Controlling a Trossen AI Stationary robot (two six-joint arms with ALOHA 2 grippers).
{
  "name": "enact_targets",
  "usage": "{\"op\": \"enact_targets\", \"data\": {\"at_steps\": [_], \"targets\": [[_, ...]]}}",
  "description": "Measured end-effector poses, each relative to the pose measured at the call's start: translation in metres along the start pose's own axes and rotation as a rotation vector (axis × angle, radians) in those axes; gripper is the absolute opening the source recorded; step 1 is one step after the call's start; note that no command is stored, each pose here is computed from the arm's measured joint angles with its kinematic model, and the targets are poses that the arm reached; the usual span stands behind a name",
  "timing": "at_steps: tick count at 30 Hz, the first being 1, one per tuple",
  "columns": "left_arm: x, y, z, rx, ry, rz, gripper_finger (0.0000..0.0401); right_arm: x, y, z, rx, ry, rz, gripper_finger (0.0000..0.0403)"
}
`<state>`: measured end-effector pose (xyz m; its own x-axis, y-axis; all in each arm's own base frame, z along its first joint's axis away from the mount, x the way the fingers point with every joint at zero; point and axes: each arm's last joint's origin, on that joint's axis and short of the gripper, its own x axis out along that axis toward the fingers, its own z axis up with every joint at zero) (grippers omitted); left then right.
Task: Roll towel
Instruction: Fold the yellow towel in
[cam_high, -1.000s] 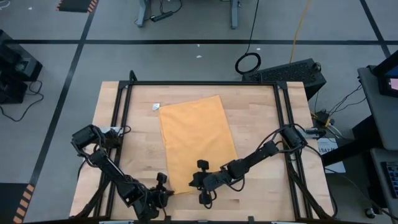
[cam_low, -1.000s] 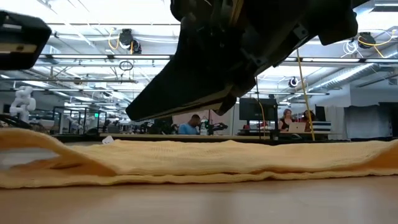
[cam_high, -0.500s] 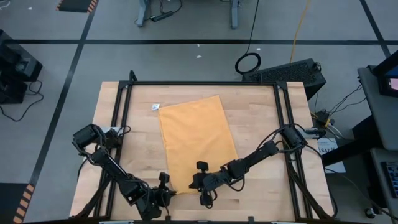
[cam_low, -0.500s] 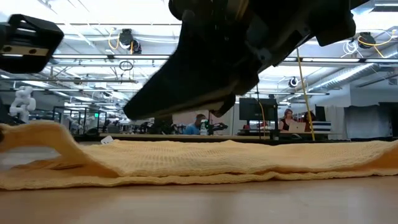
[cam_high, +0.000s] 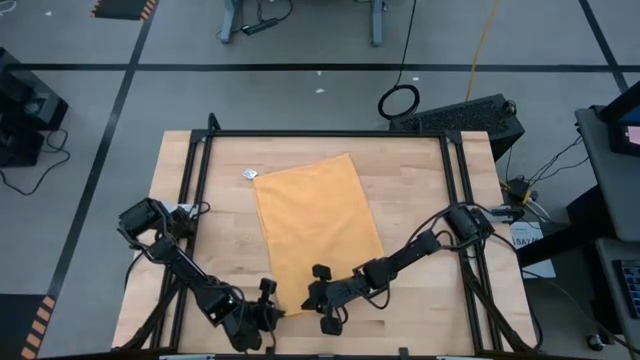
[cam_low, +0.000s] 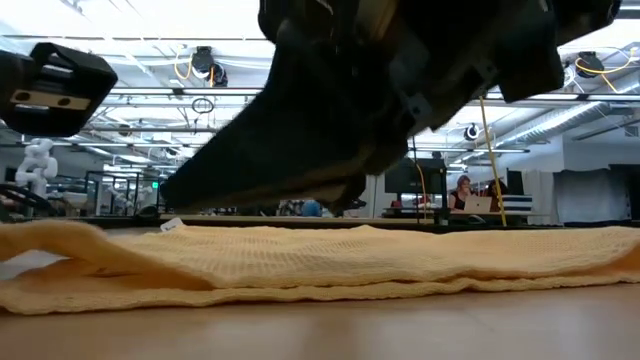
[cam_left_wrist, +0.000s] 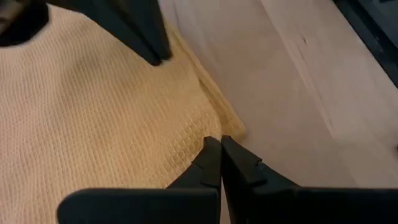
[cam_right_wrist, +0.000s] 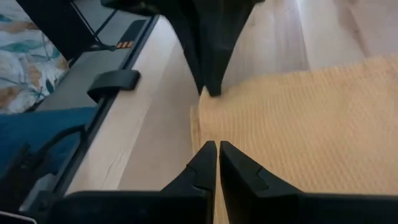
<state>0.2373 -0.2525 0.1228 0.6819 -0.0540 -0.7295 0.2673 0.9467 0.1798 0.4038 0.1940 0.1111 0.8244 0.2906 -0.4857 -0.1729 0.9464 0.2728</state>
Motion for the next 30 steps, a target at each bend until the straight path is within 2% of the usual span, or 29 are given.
{"op": "enact_targets", "data": {"at_steps": [8,17,30], "targets": [[0.003,0.003,0.011,0.020,-0.071,-0.040,0.0007,0.002,-0.003,-0.004,-0.021,0.021,-0.011,0.0011],[0.009,0.013,0.014,-0.008,-0.052,-0.065,0.0007,0.004,-0.004,-0.009,-0.034,0.047,-0.003,0.0011],[0.008,0.010,0.017,-0.030,-0.084,-0.102,0.0007,0.006,-0.007,-0.018,-0.012,0.112,-0.020,0.0011]]}}
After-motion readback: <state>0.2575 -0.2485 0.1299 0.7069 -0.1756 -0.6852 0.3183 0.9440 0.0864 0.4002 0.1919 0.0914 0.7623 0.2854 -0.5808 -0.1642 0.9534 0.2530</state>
